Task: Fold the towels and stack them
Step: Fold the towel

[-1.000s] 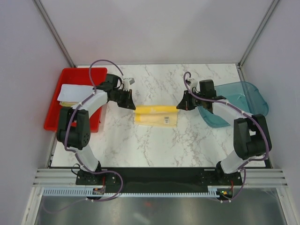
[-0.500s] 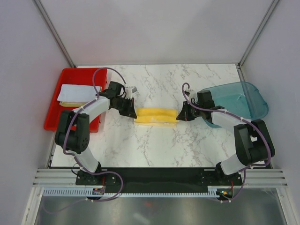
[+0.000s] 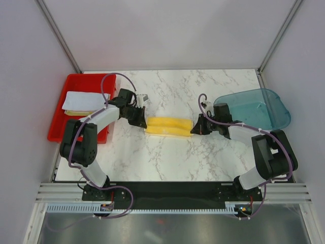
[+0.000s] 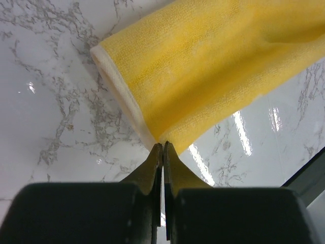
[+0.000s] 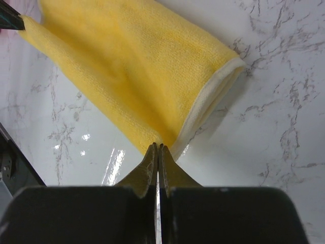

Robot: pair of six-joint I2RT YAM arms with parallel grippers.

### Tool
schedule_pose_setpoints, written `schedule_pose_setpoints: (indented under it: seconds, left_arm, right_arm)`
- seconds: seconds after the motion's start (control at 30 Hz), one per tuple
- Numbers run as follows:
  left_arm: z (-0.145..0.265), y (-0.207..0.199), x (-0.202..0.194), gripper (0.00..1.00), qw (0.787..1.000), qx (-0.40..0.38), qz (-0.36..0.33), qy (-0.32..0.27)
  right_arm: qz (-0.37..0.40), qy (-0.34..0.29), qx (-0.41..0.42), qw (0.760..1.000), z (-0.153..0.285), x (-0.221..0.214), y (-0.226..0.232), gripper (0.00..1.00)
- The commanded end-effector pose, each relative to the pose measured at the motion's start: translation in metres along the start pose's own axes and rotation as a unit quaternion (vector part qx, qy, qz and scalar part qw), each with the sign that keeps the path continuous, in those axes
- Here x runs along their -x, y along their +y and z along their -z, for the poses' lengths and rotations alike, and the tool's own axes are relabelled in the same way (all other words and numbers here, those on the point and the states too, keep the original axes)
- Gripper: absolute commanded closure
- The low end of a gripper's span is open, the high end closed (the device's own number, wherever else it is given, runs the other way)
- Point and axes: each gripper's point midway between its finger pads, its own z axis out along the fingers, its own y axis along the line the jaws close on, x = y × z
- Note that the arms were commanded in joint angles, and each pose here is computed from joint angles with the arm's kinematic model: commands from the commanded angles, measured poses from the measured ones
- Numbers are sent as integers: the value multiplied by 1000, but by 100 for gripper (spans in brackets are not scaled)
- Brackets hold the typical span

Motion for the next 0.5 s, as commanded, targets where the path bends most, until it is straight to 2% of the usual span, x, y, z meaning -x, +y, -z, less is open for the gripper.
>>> schedule_pose_setpoints:
  seconds: [0.0,0.23,0.4,0.47]
  left_arm:
    - [11,3,18,98,999,26,-6,-40]
    - [23,-3,34,98,997,26,-13,-65]
    - [11,12,11,98,998,53,9,-25]
    - [9,14,7,98,998,56,12,-17]
  right_arm:
    - [3,-44,28,999,1,18,17,100]
    - [-18,-69,48,996,2,17,32,100]
    - [-53,-55,39,996,-5,-15,21,96]
    - [-56,-52,39,996,-6,-20,19,91]
